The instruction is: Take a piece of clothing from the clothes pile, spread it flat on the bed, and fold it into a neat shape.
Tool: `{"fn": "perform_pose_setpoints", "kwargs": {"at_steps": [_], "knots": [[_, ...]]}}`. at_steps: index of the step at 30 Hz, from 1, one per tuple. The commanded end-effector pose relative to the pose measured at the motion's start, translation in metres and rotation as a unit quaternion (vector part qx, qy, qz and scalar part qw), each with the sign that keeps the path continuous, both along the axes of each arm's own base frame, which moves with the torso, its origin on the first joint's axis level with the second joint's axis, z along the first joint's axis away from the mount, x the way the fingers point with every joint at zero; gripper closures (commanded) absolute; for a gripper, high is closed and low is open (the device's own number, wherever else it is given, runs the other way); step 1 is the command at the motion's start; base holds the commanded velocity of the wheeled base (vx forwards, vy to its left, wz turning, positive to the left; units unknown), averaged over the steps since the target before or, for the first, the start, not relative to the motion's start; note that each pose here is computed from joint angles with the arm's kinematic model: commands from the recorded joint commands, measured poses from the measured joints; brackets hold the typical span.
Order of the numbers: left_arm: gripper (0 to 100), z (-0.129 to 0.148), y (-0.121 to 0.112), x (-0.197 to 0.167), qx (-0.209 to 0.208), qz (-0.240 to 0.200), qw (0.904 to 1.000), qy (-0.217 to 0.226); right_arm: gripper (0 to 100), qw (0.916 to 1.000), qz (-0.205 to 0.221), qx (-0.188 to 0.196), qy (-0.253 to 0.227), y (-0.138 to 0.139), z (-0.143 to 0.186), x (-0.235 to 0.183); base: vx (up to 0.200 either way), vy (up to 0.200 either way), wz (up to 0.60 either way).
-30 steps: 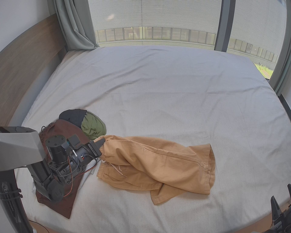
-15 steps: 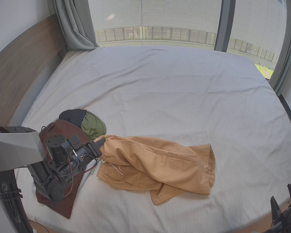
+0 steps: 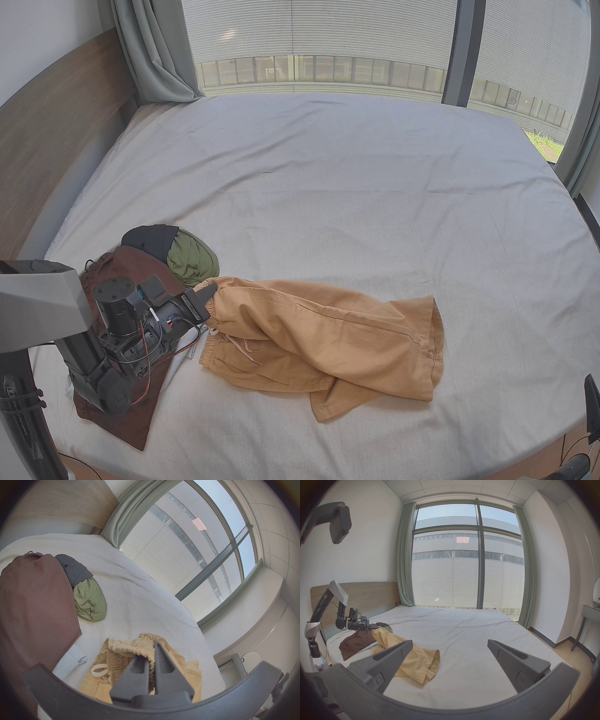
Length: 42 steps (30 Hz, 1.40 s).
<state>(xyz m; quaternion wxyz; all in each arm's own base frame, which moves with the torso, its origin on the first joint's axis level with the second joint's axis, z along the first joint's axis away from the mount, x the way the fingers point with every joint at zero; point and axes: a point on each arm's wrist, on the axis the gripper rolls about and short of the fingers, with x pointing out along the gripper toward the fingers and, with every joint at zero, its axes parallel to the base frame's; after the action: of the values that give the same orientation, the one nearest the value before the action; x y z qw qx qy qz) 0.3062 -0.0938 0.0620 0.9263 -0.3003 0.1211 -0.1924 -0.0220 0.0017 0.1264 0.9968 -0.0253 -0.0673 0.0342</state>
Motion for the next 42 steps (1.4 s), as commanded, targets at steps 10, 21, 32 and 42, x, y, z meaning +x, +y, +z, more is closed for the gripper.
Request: {"fn": "perform_pose_setpoints", "kwargs": {"at_steps": [10, 21, 32, 42], "knots": [[100, 0.001, 0.000, 0.000, 0.000, 0.000, 1.0000, -0.002, 0, 0.9913, 0.068, 0.000, 0.113, 0.003, 0.036, 0.044, 0.000, 0.000, 0.00], [100, 0.003, 0.000, 0.000, -0.001, 0.000, 1.0000, -0.005, 0, 0.9747, 0.108, 0.004, 0.196, 0.005, 0.041, 0.081, 0.000, 0.000, 0.00], [100, 0.001, 0.000, 0.000, 0.000, 0.001, 1.0000, -0.003, 0, 0.9540, 0.174, -0.011, 0.244, 0.008, 0.040, 0.107, 0.000, 0.000, 0.00], [100, 0.001, 0.000, 0.000, 0.000, 0.001, 1.0000, -0.002, 0, 0.9374, 0.236, -0.026, 0.255, 0.023, 0.048, 0.144, 0.000, 0.000, 0.00]]}}
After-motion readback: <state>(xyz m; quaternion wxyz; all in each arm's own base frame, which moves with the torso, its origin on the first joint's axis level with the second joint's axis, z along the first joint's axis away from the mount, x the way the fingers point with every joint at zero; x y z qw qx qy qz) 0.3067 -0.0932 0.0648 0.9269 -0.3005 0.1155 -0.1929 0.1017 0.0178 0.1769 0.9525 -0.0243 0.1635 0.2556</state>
